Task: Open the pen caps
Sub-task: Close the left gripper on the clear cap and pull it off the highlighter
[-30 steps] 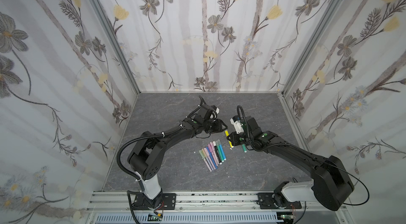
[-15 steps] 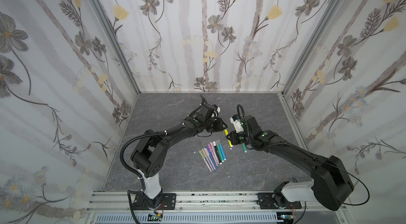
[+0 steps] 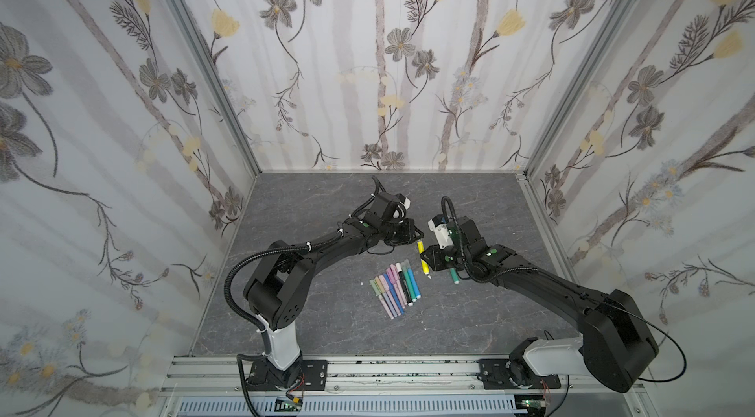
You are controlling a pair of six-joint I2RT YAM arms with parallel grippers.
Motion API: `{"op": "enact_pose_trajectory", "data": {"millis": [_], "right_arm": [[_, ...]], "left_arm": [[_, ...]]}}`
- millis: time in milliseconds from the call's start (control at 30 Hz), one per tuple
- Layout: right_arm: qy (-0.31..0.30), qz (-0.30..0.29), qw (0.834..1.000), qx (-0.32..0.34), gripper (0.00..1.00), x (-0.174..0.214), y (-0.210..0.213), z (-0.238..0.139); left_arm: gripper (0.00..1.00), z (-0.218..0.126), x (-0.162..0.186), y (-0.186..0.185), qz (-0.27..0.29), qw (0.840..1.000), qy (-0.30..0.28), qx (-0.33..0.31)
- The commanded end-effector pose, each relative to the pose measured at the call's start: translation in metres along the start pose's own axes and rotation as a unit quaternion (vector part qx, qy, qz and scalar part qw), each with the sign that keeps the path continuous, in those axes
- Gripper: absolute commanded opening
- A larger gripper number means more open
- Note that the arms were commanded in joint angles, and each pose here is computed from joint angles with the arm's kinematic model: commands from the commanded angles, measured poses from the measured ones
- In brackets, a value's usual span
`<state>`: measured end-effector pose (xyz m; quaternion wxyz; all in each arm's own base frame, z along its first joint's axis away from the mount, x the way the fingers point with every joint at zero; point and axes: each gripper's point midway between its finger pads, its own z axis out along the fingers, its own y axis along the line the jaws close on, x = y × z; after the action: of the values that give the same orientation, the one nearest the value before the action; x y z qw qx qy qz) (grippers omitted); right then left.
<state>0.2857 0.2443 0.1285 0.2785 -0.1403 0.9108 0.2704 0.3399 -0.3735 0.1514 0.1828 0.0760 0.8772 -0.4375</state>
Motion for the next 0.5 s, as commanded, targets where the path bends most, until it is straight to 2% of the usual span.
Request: {"op": "enact_pose_trajectory", "data": {"millis": [0, 333, 467], "right_arm": [[-0.022, -0.009, 1.0, -0.01, 0.24, -0.011, 0.004, 0.002], [-0.023, -0.009, 1.0, -0.014, 0.25, -0.013, 0.005, 0.01], [-0.023, -0.008, 1.0, -0.019, 0.18, -0.014, 0.006, 0.014]], "left_arm": [[0.0, -0.001, 0.0, -0.003, 0.0, 1.0, -0.002, 0.006], [0.0, -0.005, -0.003, -0.011, 0.0, 1.0, -0.007, 0.017], [0.0, -0.006, -0.004, -0.015, -0.003, 1.0, -0.008, 0.026]]}}
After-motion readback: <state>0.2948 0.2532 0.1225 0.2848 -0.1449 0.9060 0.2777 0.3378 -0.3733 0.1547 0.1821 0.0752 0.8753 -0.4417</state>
